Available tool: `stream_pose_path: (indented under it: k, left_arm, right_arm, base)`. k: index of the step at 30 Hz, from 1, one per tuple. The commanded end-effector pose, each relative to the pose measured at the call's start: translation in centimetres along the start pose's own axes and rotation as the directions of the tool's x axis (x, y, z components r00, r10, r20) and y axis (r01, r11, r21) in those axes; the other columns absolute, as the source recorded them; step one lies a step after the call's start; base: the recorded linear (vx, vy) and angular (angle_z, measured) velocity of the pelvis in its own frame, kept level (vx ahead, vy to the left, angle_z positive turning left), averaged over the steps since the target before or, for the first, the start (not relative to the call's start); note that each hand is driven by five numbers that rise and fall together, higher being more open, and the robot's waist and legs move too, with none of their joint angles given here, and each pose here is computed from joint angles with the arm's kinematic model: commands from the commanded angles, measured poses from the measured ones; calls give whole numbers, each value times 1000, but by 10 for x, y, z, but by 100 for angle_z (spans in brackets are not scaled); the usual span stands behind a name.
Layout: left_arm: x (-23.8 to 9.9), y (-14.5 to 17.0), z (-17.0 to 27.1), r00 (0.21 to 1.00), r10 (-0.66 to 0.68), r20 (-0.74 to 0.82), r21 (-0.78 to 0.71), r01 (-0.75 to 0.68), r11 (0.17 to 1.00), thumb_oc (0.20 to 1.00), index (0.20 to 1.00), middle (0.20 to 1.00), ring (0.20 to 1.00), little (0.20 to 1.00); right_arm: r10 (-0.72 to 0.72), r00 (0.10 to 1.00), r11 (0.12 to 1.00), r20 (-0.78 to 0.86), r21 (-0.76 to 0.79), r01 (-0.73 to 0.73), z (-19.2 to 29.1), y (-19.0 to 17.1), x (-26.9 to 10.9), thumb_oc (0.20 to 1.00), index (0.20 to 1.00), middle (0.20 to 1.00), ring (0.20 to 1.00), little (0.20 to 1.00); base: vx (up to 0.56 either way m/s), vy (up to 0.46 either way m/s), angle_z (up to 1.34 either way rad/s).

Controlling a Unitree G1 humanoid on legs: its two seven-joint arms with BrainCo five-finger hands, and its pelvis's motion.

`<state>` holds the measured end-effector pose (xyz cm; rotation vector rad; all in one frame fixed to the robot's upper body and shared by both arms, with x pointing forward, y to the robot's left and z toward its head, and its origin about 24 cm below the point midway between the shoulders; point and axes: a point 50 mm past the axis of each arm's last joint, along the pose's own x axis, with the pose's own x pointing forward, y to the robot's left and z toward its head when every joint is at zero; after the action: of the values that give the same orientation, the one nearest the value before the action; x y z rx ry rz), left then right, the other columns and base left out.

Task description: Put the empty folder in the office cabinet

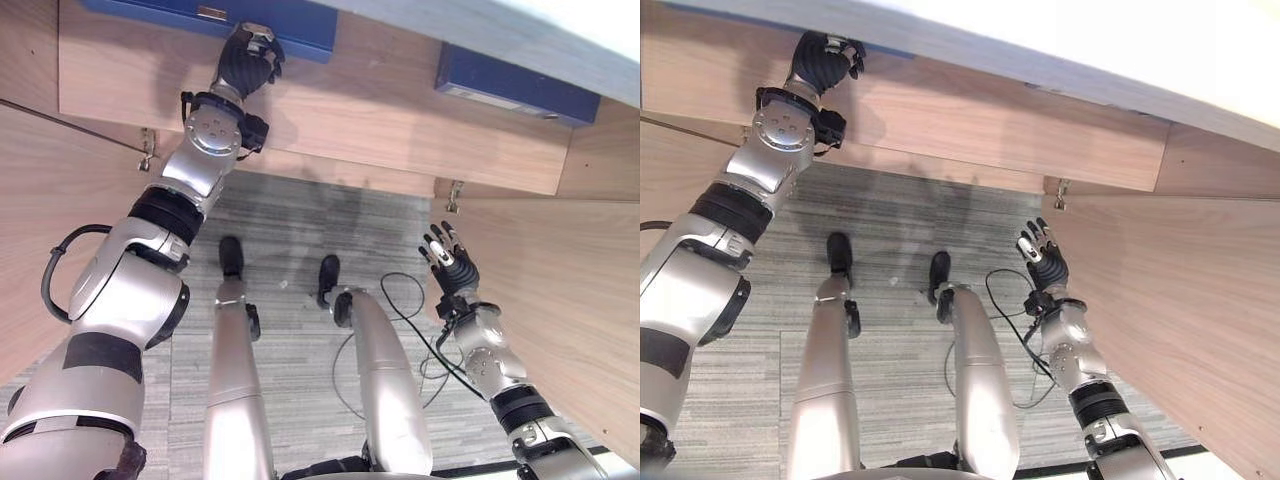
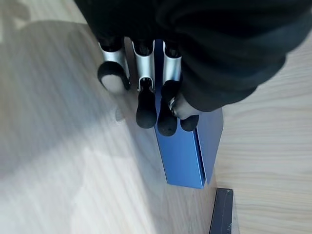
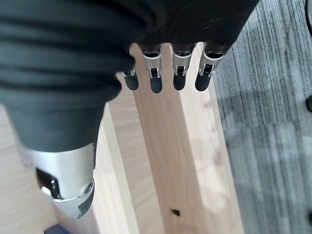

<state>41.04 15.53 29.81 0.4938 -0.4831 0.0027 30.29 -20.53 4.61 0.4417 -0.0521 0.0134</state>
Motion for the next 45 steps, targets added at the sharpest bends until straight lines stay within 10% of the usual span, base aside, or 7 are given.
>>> stream_pose_path:
  k: [1,16,28,39,45]
  left_arm:
    - [15,67,47,970,219,106,-42,-215,976,200,200,200,200,200]
    - [5,50,31,979,177,102,-205,-154,967,200,200,200,200,200]
    - [-125,-34,-92,992,-67,-112,-667,-25,745,200,200,200,200,200]
    - [-229,-69,-153,900,-213,-381,-747,-164,645,200,200,200,200,200]
    - [-281,-75,-185,794,-261,-550,-657,-219,721,200,200,200,200,200]
  right_arm:
    - [-27,998,1000,53,-9,28,12,-17,-11,1000,1000,1000,1000,1000]
    - [-79,997,997,-16,-18,79,-5,-24,-17,1000,1000,1000,1000,1000]
    - [-206,954,976,-218,-119,183,-51,-46,-55,1000,1000,1000,1000,1000]
    - [-308,905,948,-292,-171,267,-63,-73,-83,1000,1000,1000,1000,1000]
    - [-339,874,937,-348,-204,283,-73,-84,-100,1000,1000,1000,1000,1000]
  base:
    - [0,0,0]
    - [-2,-11,1]
    - [-17,-5,2]
    - [70,5,-2]
    - [99,-11,-1]
